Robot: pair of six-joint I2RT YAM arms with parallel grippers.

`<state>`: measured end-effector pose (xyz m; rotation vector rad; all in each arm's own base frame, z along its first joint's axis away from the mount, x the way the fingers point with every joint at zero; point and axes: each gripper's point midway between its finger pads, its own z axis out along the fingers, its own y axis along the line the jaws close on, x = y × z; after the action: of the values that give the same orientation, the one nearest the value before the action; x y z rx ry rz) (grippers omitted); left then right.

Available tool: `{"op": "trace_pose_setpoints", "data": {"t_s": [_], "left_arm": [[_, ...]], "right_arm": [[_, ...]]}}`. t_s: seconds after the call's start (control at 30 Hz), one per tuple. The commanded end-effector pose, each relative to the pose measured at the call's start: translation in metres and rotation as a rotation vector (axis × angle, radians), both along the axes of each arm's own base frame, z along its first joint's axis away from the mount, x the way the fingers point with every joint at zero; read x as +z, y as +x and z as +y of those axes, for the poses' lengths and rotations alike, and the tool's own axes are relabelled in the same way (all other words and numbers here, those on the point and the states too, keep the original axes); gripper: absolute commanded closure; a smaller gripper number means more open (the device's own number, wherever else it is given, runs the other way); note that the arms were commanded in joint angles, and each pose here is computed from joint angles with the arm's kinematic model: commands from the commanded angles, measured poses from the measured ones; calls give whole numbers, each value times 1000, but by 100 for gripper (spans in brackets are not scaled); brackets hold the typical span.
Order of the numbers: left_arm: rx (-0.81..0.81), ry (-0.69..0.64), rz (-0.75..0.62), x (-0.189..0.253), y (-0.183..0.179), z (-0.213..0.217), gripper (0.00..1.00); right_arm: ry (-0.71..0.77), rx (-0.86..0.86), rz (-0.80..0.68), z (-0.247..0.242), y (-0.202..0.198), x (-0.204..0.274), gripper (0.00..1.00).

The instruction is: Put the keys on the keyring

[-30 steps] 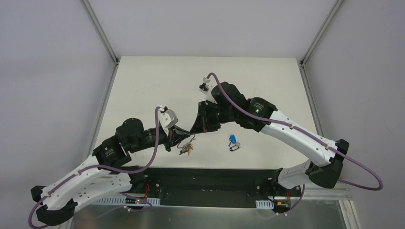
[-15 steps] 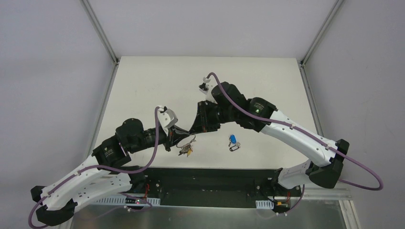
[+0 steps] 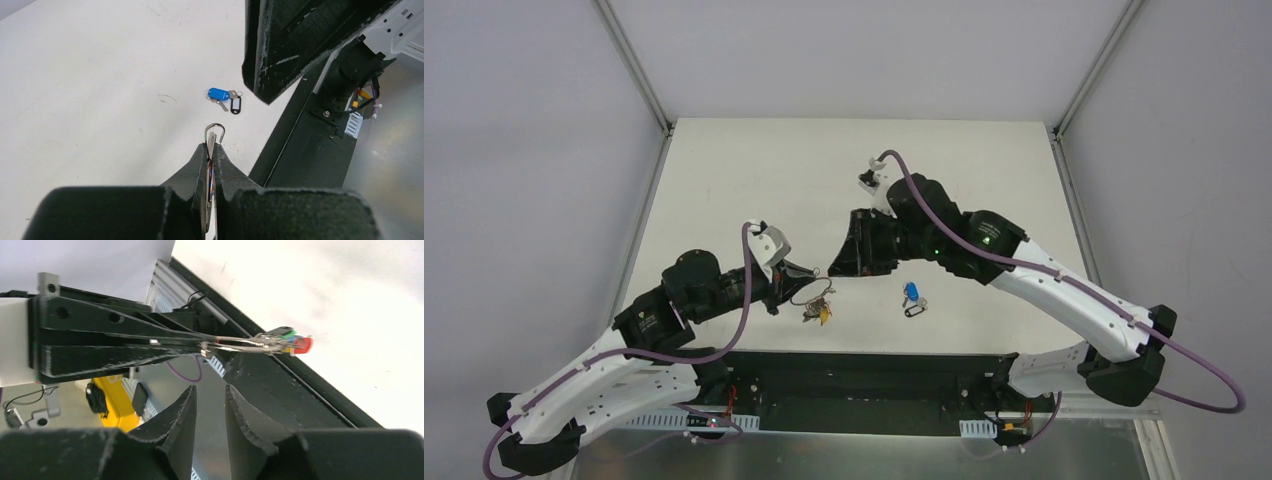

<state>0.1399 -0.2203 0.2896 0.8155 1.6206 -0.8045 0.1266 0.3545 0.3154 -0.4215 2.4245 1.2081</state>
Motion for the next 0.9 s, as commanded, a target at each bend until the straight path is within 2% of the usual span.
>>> {"op": "trace_pose_setpoints", "data": {"t_s": [0.0,0.33,0.63,0.87], "left_arm": [[40,-37,-37,15,5,5,100],[112,-35,-28,15,12,14,100],[122,-46,-28,16,11,19,100],[122,-53,-28,16,9,21,100]], "right_arm": [[-16,-125,-41,-32,17,-6,70],[-361,-514,38,-136,60,-144,68],[-562,-633,67,-176,65,-212,65],[-649,-615,75,-191,57,-240,65]]}}
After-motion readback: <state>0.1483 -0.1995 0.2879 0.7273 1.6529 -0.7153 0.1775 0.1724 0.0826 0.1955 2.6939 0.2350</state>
